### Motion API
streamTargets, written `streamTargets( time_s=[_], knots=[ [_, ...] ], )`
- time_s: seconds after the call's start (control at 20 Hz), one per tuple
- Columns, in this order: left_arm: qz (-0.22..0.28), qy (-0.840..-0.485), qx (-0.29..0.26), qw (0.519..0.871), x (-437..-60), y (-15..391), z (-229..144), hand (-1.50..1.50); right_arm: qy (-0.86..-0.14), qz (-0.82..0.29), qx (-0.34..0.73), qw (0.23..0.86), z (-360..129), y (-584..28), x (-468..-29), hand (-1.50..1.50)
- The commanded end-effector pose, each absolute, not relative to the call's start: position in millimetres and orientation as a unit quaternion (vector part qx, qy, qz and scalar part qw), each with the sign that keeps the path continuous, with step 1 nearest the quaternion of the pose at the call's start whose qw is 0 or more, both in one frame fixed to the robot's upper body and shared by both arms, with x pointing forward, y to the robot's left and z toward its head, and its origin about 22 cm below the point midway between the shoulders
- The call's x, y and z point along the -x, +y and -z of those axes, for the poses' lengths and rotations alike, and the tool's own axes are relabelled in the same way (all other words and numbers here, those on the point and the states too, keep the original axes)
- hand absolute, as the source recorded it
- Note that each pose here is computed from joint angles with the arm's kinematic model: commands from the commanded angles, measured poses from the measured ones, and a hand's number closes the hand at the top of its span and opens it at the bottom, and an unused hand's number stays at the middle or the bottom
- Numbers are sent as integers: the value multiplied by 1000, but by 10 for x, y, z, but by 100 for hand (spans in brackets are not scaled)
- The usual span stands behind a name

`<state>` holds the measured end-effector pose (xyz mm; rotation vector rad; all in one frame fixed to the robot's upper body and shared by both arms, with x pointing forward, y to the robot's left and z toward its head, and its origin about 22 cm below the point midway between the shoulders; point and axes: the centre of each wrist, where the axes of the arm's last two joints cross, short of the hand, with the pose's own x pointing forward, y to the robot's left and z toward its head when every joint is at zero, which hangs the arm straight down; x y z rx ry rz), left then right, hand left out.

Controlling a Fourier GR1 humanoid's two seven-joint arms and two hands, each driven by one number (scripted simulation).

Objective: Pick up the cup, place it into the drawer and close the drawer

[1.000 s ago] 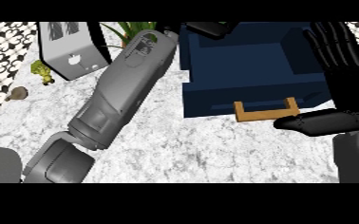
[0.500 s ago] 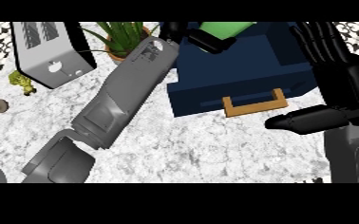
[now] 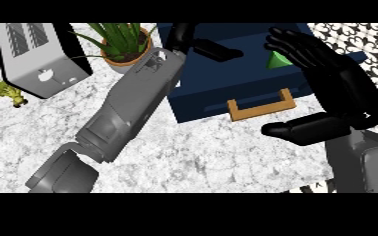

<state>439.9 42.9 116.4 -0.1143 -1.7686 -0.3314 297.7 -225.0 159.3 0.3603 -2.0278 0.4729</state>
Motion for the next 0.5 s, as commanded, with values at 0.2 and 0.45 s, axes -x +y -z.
streamTargets(
  time_s=[0.2, 0.45],
  knots=[
    [58, -809, 123, 572, -4393, 361, -1359, -150, -757, -336, -257, 498, -1504, -2074, -2952, 150],
    [28, -818, 104, 564, -4412, 396, -1314, -150, -680, -467, -183, 535, -1458, -2193, -2869, 150]
  ],
)
